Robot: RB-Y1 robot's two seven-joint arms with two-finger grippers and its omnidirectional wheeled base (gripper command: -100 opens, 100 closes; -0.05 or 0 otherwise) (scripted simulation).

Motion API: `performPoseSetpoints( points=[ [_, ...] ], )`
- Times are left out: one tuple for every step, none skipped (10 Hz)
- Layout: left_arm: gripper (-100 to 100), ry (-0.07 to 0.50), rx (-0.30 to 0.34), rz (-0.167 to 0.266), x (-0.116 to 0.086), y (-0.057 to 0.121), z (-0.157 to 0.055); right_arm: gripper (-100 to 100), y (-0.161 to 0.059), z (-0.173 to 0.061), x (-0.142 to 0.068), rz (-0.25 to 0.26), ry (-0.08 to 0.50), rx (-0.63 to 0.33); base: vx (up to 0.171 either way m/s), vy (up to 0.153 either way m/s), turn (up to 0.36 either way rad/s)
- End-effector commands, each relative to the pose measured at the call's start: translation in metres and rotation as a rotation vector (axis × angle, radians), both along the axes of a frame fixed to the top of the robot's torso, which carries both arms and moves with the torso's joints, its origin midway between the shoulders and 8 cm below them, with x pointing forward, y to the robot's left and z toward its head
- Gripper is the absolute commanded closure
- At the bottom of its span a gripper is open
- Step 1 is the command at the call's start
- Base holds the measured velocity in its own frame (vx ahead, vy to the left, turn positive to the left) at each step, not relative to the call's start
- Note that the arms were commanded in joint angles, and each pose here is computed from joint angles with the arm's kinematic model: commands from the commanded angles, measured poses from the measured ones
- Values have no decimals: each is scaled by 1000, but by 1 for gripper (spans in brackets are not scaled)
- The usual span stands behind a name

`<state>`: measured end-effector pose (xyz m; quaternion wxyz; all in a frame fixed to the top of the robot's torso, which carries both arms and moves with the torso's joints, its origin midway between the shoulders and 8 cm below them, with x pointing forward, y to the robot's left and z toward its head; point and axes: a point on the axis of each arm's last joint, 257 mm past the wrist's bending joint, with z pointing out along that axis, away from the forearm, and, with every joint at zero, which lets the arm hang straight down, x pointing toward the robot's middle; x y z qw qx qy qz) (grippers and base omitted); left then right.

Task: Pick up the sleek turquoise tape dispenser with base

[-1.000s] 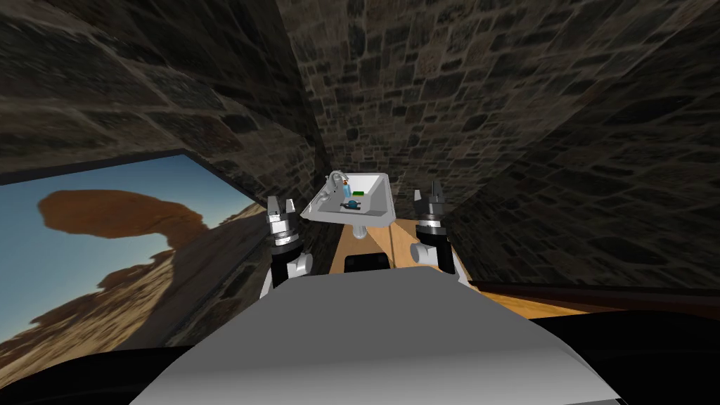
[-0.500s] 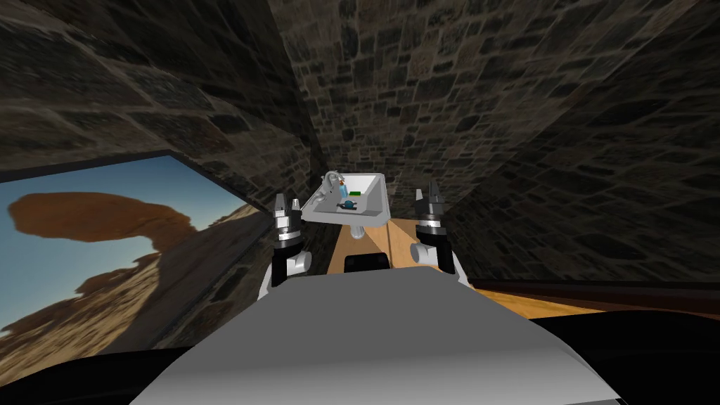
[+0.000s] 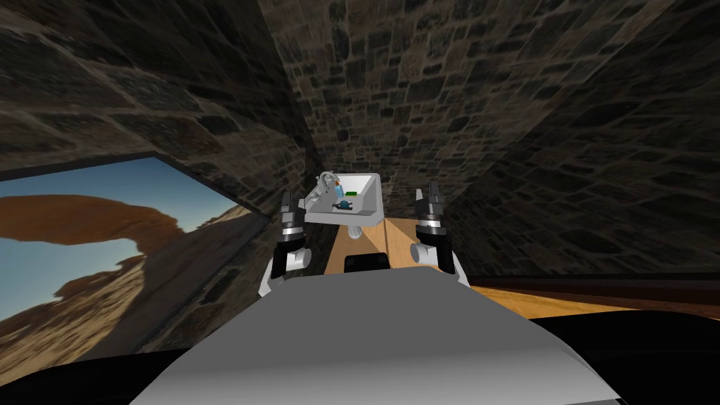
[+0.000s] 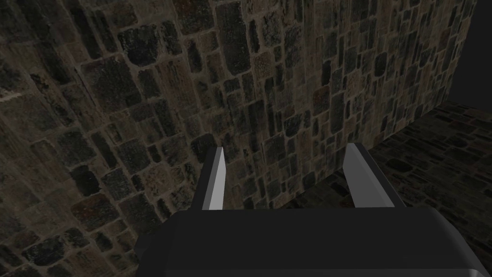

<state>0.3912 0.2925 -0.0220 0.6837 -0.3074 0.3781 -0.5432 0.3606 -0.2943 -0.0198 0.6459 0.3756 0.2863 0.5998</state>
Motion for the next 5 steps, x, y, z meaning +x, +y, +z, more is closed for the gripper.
performPoseSetpoints(
  points=[
    [-100, 40, -28, -23, 10, 1, -7, 0, 0, 0, 0, 0, 0, 0, 1, -52, -43],
    [-100, 49, -28, -21, 11, 1, -9, 0, 0, 0, 0, 0, 0, 0, -6, -44, -17],
    [-100, 82, -52, -42, 19, 1, -15, 0, 0, 0, 0, 0, 0, 0, -11, -61, -38],
    [-100, 90, -53, -41, 20, 1, -16, 0, 0, 0, 0, 0, 0, 0, -11, -60, -15],
    [-100, 121, -76, -63, 29, 0, -22, 0, 0, 0, 0, 0, 0, 0, -9, -71, -39]
  ],
)
